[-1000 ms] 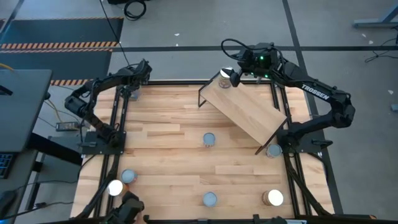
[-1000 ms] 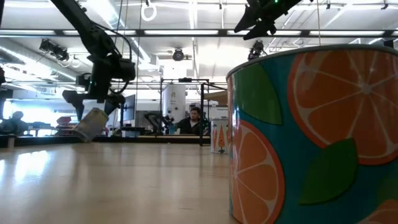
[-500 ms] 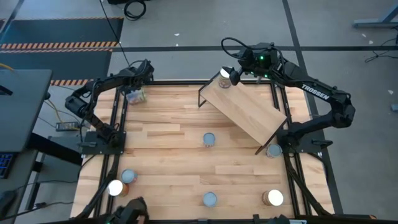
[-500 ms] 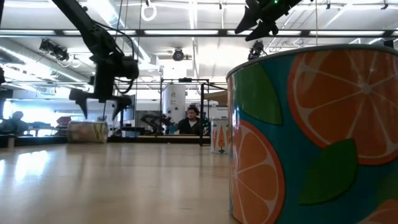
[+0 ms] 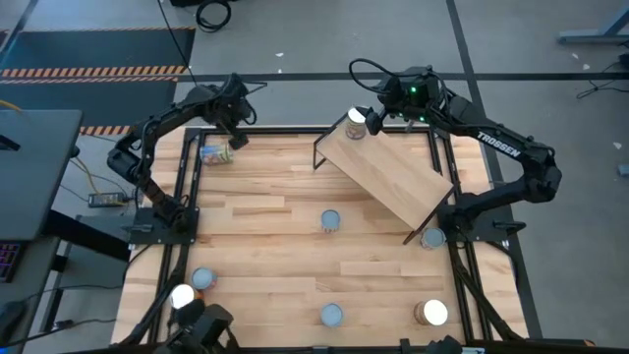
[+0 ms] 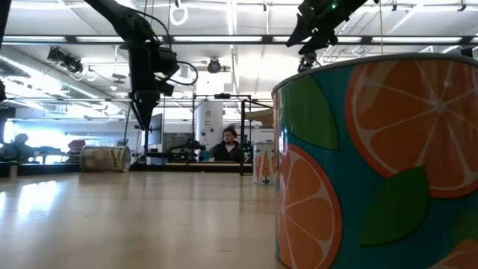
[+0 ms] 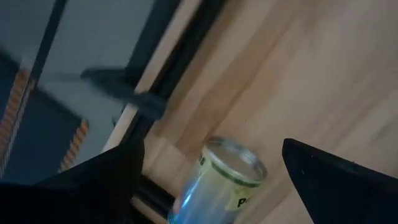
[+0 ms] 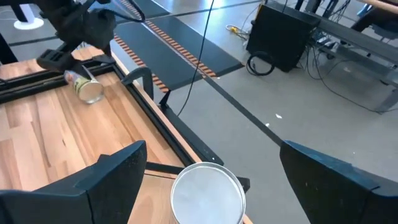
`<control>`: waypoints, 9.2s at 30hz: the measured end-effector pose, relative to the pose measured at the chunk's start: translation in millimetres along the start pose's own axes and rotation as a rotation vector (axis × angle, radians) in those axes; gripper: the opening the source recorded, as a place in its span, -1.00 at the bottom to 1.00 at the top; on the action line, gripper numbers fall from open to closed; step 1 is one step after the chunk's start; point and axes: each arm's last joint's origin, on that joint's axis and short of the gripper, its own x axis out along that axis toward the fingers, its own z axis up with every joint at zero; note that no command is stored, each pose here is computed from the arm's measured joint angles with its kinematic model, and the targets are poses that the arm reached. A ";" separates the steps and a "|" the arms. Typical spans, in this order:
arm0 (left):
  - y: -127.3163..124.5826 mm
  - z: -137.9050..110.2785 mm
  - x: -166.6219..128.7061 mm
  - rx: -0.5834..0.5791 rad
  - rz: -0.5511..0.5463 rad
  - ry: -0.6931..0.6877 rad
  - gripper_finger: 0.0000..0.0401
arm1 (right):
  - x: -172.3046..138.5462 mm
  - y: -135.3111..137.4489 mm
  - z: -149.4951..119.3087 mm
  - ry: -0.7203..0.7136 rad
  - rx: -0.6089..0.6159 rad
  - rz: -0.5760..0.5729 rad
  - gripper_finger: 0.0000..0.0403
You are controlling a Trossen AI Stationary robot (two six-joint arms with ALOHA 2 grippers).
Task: Pick and place cans onto a shelf
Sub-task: Put the canned peaches can on the shelf
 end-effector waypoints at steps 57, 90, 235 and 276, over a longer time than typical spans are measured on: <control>-69.8 7.0 92.5 0.372 -0.088 0.494 0.49 | -100.0 -14.6 9.4 -0.203 -0.103 -0.006 0.78; -226.9 84.0 -246.9 0.203 -0.579 -1.321 0.49 | -171.0 42.4 9.5 -0.325 0.184 0.643 0.72; -234.1 109.2 -69.0 -0.118 -0.011 -0.672 -0.96 | -75.4 121.4 -14.4 0.005 0.065 0.549 0.72; -270.3 121.4 -82.5 -0.330 -0.131 -0.904 -0.94 | -117.4 151.8 -29.0 0.112 0.140 0.737 0.72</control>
